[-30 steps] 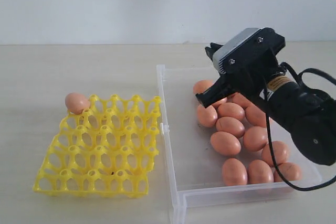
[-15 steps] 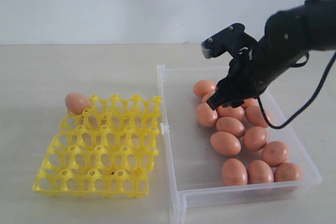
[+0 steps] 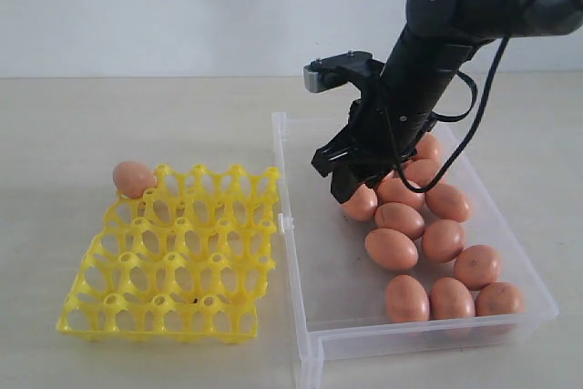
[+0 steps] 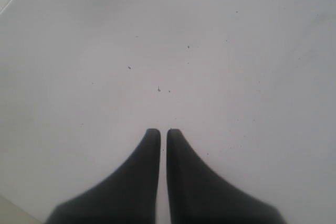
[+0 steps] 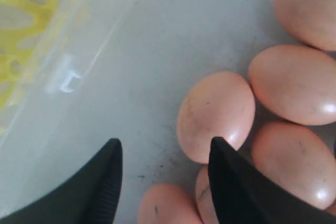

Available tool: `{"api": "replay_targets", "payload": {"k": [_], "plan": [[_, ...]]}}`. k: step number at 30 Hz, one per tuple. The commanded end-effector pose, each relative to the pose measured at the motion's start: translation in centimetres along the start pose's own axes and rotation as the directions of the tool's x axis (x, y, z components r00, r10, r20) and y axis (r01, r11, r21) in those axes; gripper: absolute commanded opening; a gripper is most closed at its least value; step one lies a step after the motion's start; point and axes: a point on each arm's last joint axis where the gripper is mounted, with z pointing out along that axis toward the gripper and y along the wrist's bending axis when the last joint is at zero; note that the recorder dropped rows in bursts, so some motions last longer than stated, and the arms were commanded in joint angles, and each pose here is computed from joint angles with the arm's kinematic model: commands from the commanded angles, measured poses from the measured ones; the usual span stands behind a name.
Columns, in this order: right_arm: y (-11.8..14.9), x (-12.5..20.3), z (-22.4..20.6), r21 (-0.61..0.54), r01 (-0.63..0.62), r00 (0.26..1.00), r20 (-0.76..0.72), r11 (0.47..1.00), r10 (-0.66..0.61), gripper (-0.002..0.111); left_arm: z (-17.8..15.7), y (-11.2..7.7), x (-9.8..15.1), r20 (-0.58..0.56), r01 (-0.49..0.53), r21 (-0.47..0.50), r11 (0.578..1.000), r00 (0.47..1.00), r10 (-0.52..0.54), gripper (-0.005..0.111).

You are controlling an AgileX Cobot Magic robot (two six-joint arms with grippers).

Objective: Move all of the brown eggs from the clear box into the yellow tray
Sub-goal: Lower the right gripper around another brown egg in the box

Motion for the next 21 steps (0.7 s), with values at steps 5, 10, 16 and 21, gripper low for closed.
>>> {"api": "replay_targets", "payload": {"k": [5,10,16,21], "plan": [[-1.3,-0.8,1.0,0.088,-0.035,0.999,-0.028,0.995,0.038,0.049,-0.1,0.1,0.1,-0.001,-0.004,-0.004,1.000,1.000,0.004,0.004],[-1.3,-1.0,1.0,0.093,-0.021,1.000,-0.013,0.995,0.022,0.049,-0.1,0.1,0.1,-0.001,-0.004,-0.004,1.000,1.000,0.004,0.004],[-1.7,-1.1,2.3,0.092,-0.025,0.999,-0.027,0.995,0.027,0.049,-0.1,0.1,0.1,-0.001,-0.004,-0.004,1.000,1.000,0.004,0.004],[-1.9,-1.5,2.7,0.094,-0.021,0.999,-0.030,0.995,0.024,0.049,-0.1,0.1,0.1,-0.004,-0.004,-0.004,1.000,1.000,0.004,0.004]]}}
